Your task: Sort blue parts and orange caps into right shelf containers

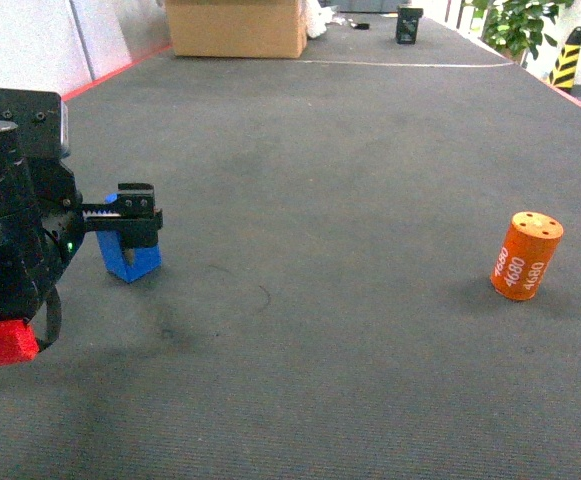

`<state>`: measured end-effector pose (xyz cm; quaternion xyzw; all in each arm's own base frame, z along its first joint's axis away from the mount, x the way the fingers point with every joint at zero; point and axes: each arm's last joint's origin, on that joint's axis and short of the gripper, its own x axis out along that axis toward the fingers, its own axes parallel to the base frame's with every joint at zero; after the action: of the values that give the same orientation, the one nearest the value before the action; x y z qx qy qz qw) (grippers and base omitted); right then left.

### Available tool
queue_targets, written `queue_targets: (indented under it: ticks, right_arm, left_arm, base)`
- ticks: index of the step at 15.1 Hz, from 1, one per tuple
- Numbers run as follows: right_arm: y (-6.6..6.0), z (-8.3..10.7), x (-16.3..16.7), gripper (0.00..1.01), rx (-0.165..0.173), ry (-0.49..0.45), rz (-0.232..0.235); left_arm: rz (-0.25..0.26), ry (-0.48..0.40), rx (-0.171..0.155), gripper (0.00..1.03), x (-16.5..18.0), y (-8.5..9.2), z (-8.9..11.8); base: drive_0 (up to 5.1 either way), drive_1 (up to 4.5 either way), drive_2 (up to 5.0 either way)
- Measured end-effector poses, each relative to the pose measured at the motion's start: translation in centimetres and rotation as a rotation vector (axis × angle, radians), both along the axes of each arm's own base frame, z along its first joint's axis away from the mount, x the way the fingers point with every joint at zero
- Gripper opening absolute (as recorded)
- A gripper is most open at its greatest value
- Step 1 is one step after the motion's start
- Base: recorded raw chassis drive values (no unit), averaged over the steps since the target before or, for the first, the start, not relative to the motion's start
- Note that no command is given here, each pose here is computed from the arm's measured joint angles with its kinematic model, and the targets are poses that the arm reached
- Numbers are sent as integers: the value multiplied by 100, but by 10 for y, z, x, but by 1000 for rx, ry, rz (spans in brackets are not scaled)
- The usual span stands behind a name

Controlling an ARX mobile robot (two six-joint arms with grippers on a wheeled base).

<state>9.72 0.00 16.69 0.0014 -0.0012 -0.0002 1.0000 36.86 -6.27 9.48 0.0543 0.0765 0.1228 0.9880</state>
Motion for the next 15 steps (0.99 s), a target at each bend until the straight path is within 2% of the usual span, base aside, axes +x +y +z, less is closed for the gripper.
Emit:
queue_targets:
  ticks: [15]
  right_arm:
    - [0, 0, 0, 98, 0, 0, 0]
  left_arm:
    - [-60, 0, -7, 98, 16, -14, -2]
  base:
    - [0, 0, 0]
